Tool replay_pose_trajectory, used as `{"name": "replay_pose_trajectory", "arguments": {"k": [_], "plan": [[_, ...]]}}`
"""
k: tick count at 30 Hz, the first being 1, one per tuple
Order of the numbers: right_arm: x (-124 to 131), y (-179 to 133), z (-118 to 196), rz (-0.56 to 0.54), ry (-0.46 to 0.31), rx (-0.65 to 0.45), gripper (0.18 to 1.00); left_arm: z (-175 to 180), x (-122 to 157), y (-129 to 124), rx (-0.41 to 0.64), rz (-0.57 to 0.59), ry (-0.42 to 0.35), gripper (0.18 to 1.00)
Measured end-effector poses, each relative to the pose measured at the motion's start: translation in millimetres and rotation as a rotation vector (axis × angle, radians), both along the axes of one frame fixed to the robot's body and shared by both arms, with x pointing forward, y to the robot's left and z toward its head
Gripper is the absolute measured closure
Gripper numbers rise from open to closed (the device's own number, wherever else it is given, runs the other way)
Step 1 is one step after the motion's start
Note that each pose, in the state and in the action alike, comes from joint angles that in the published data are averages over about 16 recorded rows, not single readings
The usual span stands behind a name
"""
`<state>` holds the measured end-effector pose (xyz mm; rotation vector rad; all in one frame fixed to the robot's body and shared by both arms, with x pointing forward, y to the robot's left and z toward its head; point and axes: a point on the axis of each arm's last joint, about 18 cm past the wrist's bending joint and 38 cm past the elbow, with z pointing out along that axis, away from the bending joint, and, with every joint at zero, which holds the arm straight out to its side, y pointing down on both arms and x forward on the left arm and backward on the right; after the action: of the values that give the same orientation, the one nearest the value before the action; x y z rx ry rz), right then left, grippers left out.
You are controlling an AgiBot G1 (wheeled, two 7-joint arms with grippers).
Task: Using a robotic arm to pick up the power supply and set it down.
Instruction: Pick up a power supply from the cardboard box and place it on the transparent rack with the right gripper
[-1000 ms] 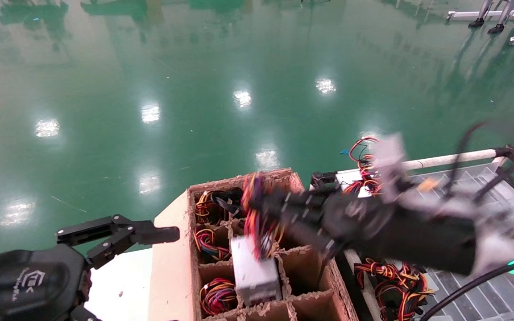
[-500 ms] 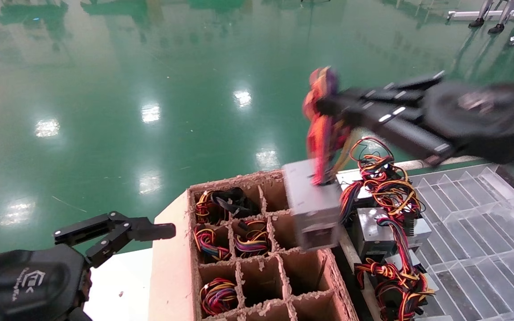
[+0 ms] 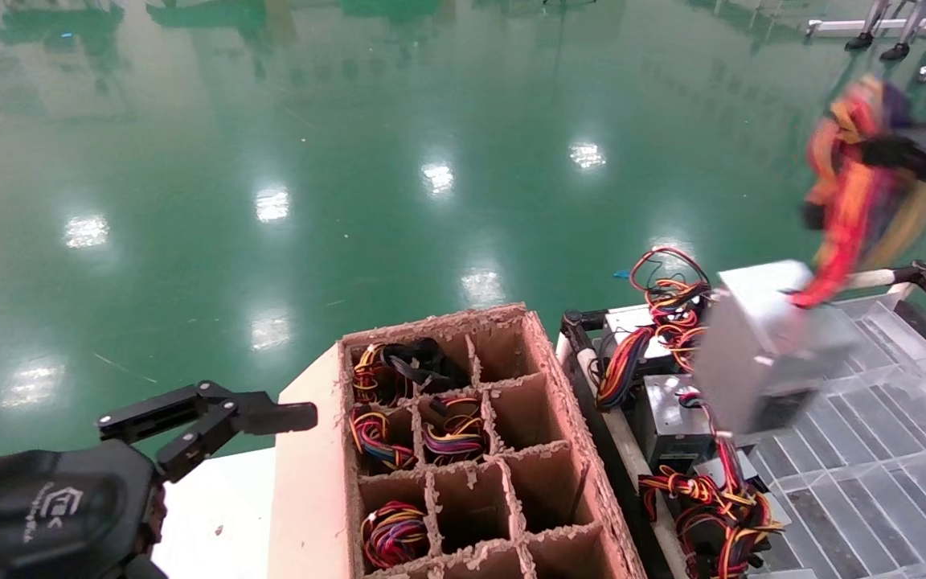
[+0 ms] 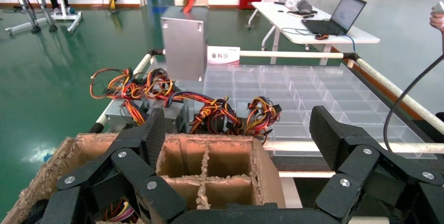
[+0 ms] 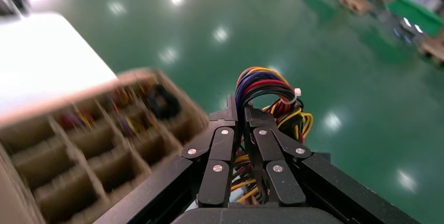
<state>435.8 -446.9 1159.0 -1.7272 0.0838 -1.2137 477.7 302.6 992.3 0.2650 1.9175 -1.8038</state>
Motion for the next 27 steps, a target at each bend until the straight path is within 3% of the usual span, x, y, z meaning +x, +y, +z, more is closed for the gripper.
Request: {"name": "replay_pose_trajectory", "arguments": {"k": [12, 27], "plan": [[-4.7, -59.4, -33.9, -0.249, 0.092, -0.118, 0.982, 0.0, 0.0, 0.0, 0.000, 0.000, 0.000, 0.184], [26.8, -60.8, -74.6, -0.215, 0.242, -0.152, 0.984, 0.0, 0.0, 0.0, 0.000, 0.000, 0.000, 0.184]]}}
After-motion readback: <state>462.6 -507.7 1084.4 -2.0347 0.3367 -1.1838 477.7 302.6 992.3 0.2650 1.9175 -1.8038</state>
